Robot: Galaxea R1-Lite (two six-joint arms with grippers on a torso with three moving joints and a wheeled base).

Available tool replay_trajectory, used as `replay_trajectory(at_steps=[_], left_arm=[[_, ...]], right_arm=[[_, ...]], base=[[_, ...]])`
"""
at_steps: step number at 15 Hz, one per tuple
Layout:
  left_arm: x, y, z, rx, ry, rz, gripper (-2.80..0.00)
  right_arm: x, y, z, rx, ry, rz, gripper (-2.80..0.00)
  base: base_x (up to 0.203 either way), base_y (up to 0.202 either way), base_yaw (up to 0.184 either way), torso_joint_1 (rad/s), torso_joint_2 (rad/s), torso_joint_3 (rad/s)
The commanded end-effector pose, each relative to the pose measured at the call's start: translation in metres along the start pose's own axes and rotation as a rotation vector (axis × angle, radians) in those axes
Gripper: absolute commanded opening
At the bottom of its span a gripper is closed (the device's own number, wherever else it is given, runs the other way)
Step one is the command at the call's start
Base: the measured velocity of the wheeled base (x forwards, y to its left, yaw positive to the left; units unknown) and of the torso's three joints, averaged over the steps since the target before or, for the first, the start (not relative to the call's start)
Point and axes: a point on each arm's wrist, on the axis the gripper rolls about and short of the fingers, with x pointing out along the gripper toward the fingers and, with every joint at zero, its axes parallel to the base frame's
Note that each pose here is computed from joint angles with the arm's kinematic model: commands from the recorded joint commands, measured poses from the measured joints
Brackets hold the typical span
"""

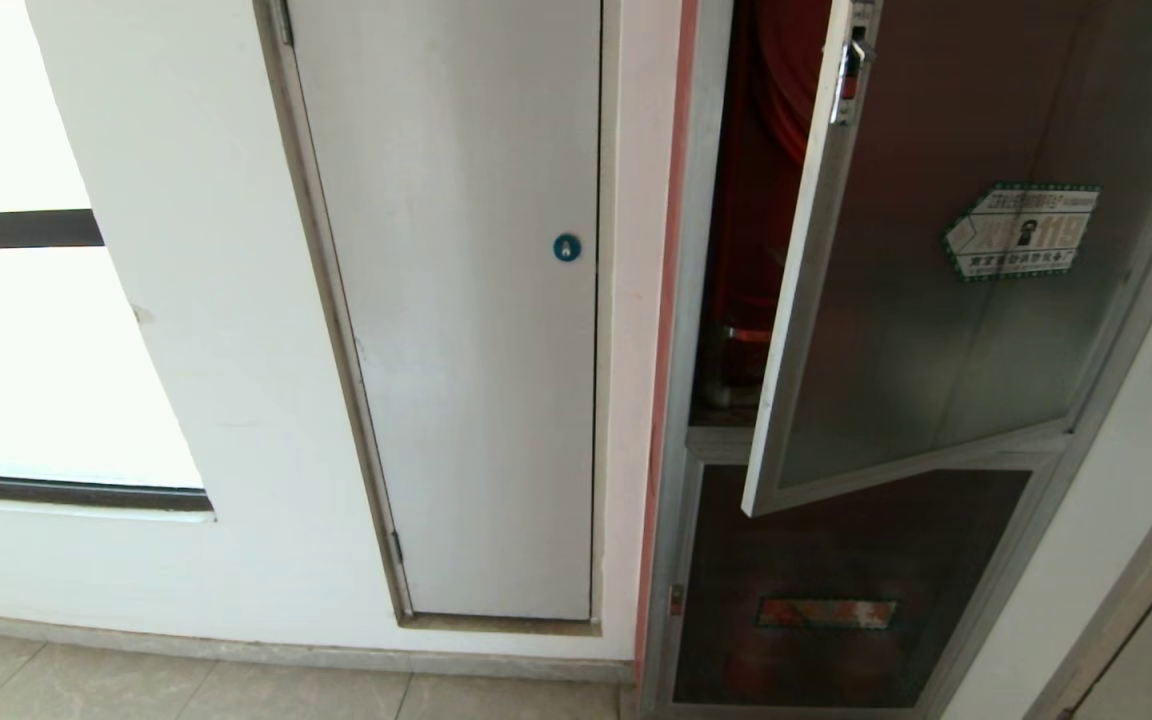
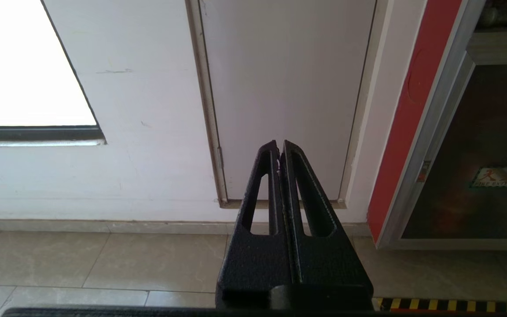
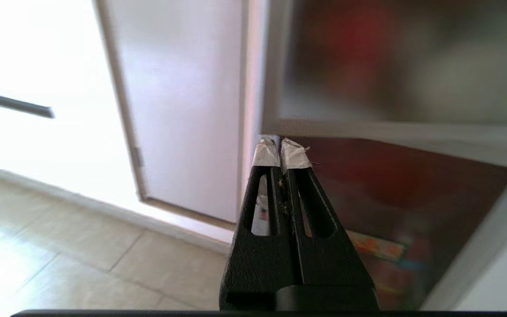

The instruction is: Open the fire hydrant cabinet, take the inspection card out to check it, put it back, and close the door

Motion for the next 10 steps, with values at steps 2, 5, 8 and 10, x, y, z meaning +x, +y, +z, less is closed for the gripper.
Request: replay_trajectory(at_steps=[2, 5, 8, 10], left_arm=[[0.0, 0.0, 0.0, 0.0, 0.001, 0.0, -2.8], [0.0, 0.0, 0.0, 0.0, 0.001, 0.0, -2.8], [0.0, 0.0, 0.0, 0.0, 0.001, 0.0, -2.8], [0.0, 0.0, 0.0, 0.0, 0.001, 0.0, -2.8]], right_arm=[[0.043, -0.011, 0.025, 0.048, 0.13, 0.086, -2.8], [0.094, -0.025, 0.04, 0.078, 0.181, 0.165, -2.8], [0.143, -0.038, 0.053, 0.076, 0.153, 0.229, -2.8], [0.168, -0.038, 0.062, 0.072, 0.135, 0.301, -2.8]], base=[[0.0, 0.0, 0.0, 0.0, 0.0, 0.0], [0.0, 0.0, 0.0, 0.0, 0.0, 0.0], [0.0, 0.0, 0.0, 0.0, 0.0, 0.0], [0.0, 0.0, 0.0, 0.0, 0.0, 0.0]])
